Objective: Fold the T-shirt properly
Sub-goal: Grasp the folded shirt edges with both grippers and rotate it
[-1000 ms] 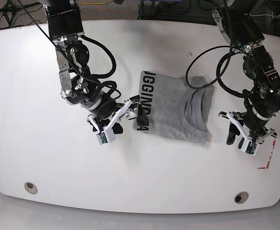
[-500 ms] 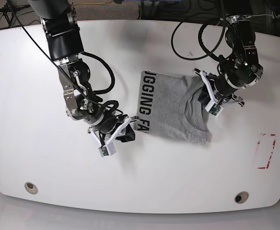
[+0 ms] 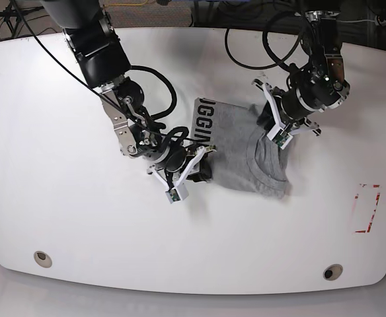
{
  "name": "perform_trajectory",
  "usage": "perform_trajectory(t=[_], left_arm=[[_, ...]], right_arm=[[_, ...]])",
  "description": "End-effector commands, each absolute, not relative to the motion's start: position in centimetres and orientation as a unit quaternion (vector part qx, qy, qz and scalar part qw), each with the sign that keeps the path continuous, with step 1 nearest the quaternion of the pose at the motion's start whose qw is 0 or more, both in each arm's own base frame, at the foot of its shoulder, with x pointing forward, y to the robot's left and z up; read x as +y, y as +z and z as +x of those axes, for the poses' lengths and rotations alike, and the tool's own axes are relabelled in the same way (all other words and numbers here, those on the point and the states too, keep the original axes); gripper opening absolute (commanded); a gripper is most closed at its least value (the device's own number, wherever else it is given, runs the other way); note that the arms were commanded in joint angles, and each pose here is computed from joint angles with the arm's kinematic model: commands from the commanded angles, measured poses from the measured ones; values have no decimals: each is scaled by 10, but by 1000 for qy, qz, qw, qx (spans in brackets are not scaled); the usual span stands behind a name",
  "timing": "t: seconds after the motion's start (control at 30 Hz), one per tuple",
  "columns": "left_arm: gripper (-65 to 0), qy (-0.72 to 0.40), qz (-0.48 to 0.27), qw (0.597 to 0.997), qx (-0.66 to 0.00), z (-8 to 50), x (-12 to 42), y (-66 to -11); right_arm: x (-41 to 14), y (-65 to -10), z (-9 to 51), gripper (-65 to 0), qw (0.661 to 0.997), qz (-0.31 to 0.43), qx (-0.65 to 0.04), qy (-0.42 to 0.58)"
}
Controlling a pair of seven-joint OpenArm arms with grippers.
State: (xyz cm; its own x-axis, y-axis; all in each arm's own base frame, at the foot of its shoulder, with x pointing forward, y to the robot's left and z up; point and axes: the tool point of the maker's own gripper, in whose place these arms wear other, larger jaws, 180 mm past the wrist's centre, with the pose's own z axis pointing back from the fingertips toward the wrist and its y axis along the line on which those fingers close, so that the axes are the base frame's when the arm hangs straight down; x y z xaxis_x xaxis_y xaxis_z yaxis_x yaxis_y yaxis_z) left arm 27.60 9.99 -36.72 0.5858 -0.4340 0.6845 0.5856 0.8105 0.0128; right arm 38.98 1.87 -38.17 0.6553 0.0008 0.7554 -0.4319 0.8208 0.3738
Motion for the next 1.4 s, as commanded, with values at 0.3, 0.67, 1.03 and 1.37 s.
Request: perform_trajectory(t=[0.3,0.67,1.03,1.37], left_arm=[[-568,-291,-97,884,-353,305,117,-369],[-568,-312,-102,894,-306,344,126,-394],[-568,-328,-141,885,-298,391,100,-406],[-568,-338,-129,873,-329,431,95,-368]], right_arm=[[-9,-421,389,-549,880,189,-403,168],[-36,-427,333,-549,884,192,-398,151],[-59,-423,288,-549,891,196,-399,92],[-48,-386,282,-547,875,212,-422,103]])
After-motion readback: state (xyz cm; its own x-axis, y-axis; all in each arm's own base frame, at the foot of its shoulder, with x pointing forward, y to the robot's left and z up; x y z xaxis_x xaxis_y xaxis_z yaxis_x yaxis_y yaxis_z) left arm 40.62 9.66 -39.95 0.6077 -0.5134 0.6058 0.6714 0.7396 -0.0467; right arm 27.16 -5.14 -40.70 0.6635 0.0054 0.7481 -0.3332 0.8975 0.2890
